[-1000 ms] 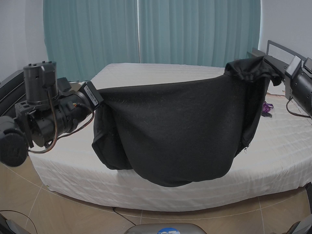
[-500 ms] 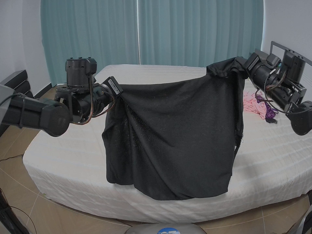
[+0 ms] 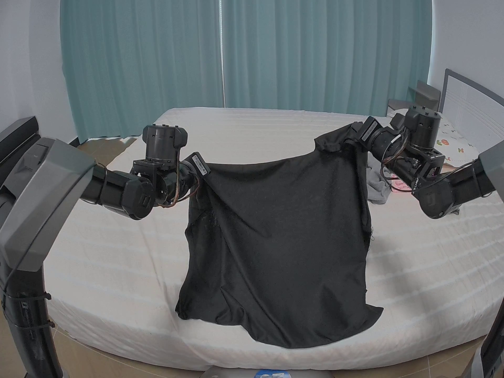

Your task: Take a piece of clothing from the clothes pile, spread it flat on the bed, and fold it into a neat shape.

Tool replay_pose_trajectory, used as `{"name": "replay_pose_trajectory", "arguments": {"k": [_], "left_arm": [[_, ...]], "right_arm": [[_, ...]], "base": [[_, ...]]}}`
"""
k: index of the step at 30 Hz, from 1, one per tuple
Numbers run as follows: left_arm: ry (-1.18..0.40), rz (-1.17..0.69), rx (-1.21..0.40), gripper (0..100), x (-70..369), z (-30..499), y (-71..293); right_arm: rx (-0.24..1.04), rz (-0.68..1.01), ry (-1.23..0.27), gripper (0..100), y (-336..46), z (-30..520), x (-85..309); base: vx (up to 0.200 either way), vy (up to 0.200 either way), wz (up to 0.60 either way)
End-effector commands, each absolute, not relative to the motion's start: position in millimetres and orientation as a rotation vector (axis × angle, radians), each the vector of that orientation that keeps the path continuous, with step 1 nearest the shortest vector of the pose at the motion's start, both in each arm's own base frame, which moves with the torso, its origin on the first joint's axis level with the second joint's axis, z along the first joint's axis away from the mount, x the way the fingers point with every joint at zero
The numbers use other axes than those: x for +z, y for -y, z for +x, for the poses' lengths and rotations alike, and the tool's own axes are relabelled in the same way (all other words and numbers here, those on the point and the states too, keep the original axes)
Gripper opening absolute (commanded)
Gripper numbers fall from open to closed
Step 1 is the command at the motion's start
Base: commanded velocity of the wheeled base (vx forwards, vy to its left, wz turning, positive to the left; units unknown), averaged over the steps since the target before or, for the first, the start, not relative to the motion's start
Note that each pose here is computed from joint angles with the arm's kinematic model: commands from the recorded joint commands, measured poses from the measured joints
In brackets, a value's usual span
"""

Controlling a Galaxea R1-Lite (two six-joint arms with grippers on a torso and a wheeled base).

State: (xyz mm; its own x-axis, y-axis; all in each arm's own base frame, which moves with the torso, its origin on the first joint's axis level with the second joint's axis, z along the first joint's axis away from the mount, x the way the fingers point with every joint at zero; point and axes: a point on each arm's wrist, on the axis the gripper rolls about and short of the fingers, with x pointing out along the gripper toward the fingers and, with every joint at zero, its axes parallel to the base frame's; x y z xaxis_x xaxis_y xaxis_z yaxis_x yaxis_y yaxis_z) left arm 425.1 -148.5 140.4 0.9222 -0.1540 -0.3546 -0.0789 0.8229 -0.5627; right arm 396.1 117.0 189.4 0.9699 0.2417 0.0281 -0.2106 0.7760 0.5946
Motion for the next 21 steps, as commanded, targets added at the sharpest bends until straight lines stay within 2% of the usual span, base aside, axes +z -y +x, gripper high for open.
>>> {"name": "replay_pose_trajectory", "arguments": {"k": [1, 6, 11, 21], "left_arm": [[-0.471, -0.594, 0.0, 0, 95, 445, 148], [-0.494, -0.594, 0.014, 0, 70, 457, 153], [-0.51, -0.662, 0.043, 0, 51, 468, 156], [-0.56, -0.649, 0.067, 0, 22, 471, 158]], "right_arm": [[0.199, 0.61, -0.134, 0, -124, 424, 137], [0.159, 0.61, -0.117, 0, -130, 441, 106], [0.118, 0.6, -0.165, 0, -131, 450, 71], [0.096, 0.594, -0.216, 0, -131, 455, 41]], "base": [[0.0, 0.0, 0.0], [0.0, 0.0, 0.0], [0.0, 0.0, 0.0], [0.0, 0.0, 0.0]]}}
